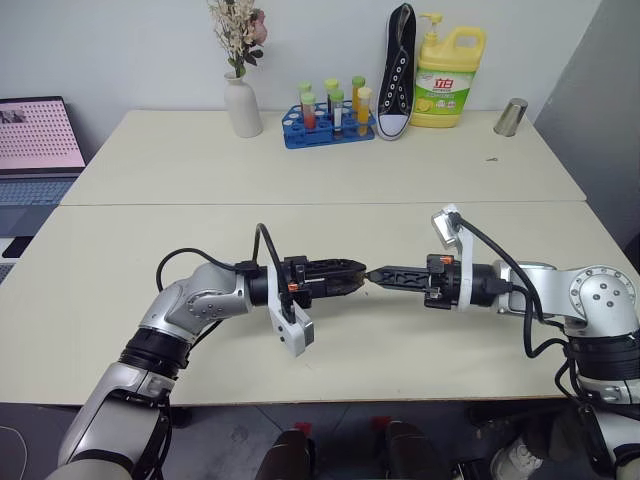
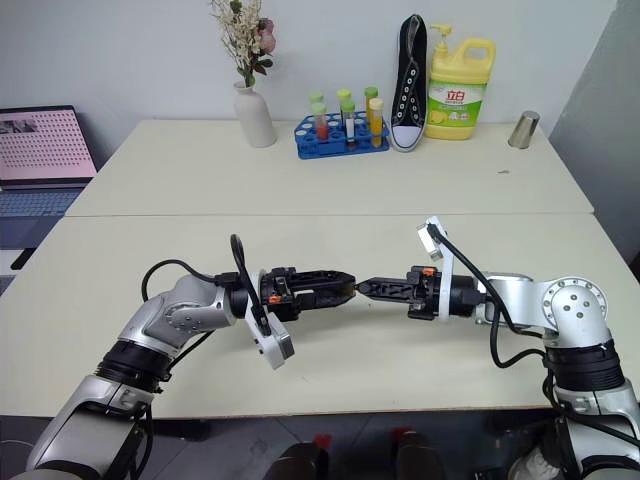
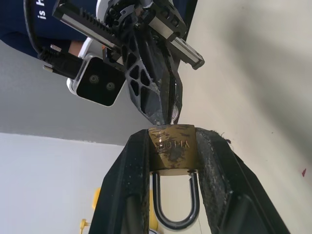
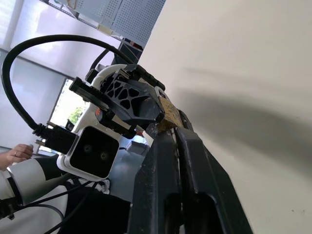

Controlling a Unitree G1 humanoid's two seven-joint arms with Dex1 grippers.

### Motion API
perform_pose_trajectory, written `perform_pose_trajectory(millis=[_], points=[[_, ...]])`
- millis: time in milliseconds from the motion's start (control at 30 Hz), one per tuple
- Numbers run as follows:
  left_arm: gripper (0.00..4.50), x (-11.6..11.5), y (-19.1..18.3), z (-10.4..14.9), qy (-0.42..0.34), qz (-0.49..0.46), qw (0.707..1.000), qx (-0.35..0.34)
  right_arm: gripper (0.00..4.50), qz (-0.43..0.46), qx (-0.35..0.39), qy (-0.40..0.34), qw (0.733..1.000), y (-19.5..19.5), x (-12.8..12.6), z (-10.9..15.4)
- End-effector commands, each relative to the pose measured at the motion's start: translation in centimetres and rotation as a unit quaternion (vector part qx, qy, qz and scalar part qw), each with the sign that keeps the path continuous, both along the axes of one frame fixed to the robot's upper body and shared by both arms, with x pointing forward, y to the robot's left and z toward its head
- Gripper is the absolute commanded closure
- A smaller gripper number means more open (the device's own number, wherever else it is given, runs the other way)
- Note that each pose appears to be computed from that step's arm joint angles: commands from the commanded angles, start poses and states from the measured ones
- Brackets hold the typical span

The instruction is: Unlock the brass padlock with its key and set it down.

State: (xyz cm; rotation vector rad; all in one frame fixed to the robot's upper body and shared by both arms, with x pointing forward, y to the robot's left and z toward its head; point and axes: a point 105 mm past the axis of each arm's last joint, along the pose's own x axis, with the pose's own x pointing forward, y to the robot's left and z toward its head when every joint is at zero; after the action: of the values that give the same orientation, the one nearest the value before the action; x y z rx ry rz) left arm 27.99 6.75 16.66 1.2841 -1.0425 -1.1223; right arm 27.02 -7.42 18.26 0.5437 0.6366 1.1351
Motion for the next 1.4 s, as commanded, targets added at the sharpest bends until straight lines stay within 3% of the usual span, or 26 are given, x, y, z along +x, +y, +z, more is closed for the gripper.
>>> perform_pose_trajectory(millis=[33,267,533,933,1333,1400], points=[[3.53,-0.4,-0.4,0.4,0.000,-0.009,1.000,-0.013,2.99,0.023,-0.054,-0.126,0.990,-0.5,-0.4,1.3],[3.53,-0.5,-0.5,0.6,0.004,-0.007,1.000,-0.023,0.52,0.041,-0.154,-0.304,0.939,-2.7,0.2,0.3],[3.53,-0.7,-0.8,0.6,0.006,-0.016,1.000,-0.023,0.49,0.033,-0.081,-0.290,0.953,-0.8,-0.2,0.4],[3.53,-0.7,-0.9,0.6,0.008,-0.017,1.000,-0.023,0.49,0.051,-0.070,-0.280,0.956,0.9,0.4,-0.4],[3.53,-0.7,-1.0,0.3,0.013,-0.014,1.000,-0.025,4.35,0.063,-0.068,-0.283,0.955,1.5,0.3,-0.4],[3.53,-0.7,-1.0,0.3,0.013,-0.014,0.999,-0.026,4.36,0.064,-0.068,-0.284,0.954,1.5,0.3,-0.4]])
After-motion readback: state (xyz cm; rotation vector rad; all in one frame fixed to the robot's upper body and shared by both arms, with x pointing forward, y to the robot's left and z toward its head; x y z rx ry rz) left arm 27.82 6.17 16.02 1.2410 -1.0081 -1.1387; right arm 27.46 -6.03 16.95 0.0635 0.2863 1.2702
